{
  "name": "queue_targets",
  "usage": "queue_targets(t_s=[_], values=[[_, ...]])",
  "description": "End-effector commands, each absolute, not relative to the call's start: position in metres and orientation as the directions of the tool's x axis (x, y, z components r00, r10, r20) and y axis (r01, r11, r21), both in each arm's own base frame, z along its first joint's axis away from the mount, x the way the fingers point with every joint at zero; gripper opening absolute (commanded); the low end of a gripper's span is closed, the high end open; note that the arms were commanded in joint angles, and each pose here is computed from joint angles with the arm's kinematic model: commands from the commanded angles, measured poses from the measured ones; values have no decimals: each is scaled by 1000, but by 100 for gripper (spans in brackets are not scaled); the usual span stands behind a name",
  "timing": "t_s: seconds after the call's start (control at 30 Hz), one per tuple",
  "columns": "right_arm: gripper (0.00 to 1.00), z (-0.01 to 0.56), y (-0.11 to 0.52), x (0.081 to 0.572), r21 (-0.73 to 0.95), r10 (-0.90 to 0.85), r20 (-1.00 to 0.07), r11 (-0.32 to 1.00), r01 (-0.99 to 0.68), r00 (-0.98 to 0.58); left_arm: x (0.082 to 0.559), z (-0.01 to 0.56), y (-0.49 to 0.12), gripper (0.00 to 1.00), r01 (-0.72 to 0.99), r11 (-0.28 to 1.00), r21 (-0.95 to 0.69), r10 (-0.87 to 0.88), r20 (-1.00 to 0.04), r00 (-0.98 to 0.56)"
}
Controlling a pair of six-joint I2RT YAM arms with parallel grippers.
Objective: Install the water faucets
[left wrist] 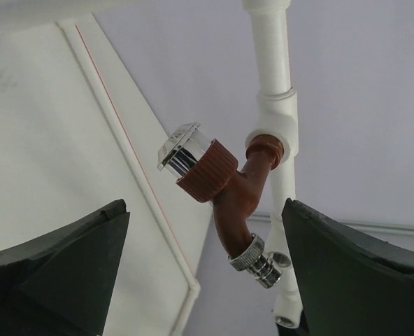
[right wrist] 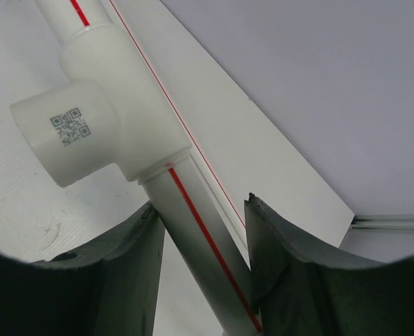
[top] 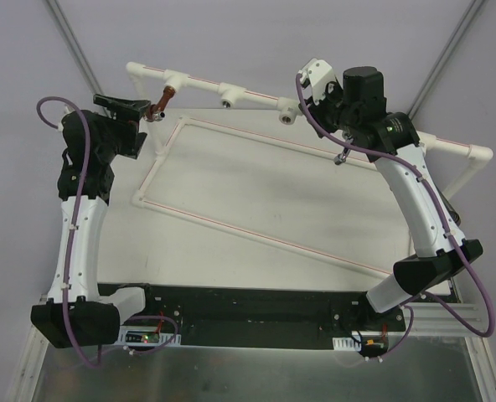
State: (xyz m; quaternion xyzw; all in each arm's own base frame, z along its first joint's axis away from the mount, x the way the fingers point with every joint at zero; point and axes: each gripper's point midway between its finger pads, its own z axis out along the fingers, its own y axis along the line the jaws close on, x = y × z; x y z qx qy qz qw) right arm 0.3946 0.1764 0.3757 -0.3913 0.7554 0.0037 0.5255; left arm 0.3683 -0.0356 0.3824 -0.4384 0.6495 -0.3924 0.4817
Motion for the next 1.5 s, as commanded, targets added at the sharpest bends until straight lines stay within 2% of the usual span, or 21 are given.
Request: queue_targets(t_s=[0.0,0.13,0.33,0.43,0.53,0.6,0.67,0.77,0.8,0.83,0.87,0.9,0.97,1.0,1.1,1.17,1.23,1.3,1.47], values=[[0,339,189,390,-289,-546,-794,726,-625,-268,385,408,-53,93,-90,84,-992,-975,-63,-212],[0,338,188,389,-290,-549,-791,725,-625,-270,408,404,-51,88,-50,-13,-999,-978,23,-208],[0,339,188,389,-292,-549,-791,726,-622,-269,439,405,-53,54,17,-151,-988,-960,142,-239],[0,336,187,390,-293,-552,-786,728,-620,-276,441,414,-53,36,89,-154,-984,-962,129,-240],[0,335,187,391,-295,-554,-785,728,-619,-277,436,432,-56,15,191,-41,-981,-969,-7,-245],[0,335,186,392,-295,-553,-785,730,-616,-280,427,448,-70,6,285,133,-949,-939,-212,-269],[0,335,187,393,-298,-556,-784,728,-617,-277,420,449,-84,2,342,314,-886,-867,-414,-275],[0,335,187,394,-299,-558,-782,727,-618,-277,405,440,-110,2,468,610,-639,-628,-751,-206],[0,335,188,394,-296,-555,-784,728,-618,-279,398,431,-126,2,526,705,-477,-467,-869,-162],[0,335,188,395,-297,-555,-785,728,-618,-276,391,421,-138,2,557,748,-362,-342,-929,-144],[0,335,189,395,-295,-555,-785,726,-621,-276,388,409,-144,3,585,803,-114,-111,-993,-42],[0,335,189,395,-293,-554,-786,726,-622,-276,385,394,-147,3,588,808,36,46,-999,-2],[0,336,190,394,-291,-552,-787,726,-623,-275,381,371,-147,7,568,759,318,331,-940,84],[0,336,189,395,-290,-551,-788,726,-623,-276,381,366,-148,10,552,703,448,448,-882,146],[0,336,190,395,-292,-553,-787,725,-624,-274,377,365,-156,15,486,522,701,660,-693,292],[0,335,190,395,-290,-552,-787,726,-624,-277,374,368,-162,19,441,423,791,732,-585,348],[0,334,191,396,-288,-552,-786,726,-625,-279,369,376,-167,35,419,395,818,740,-554,383],[0,333,192,396,-285,-550,-787,725,-627,-279,361,392,-171,59,430,454,780,682,-615,395],[0,333,192,397,-285,-551,-786,726,-626,-281,338,446,-174,80,473,723,504,378,-861,340]])
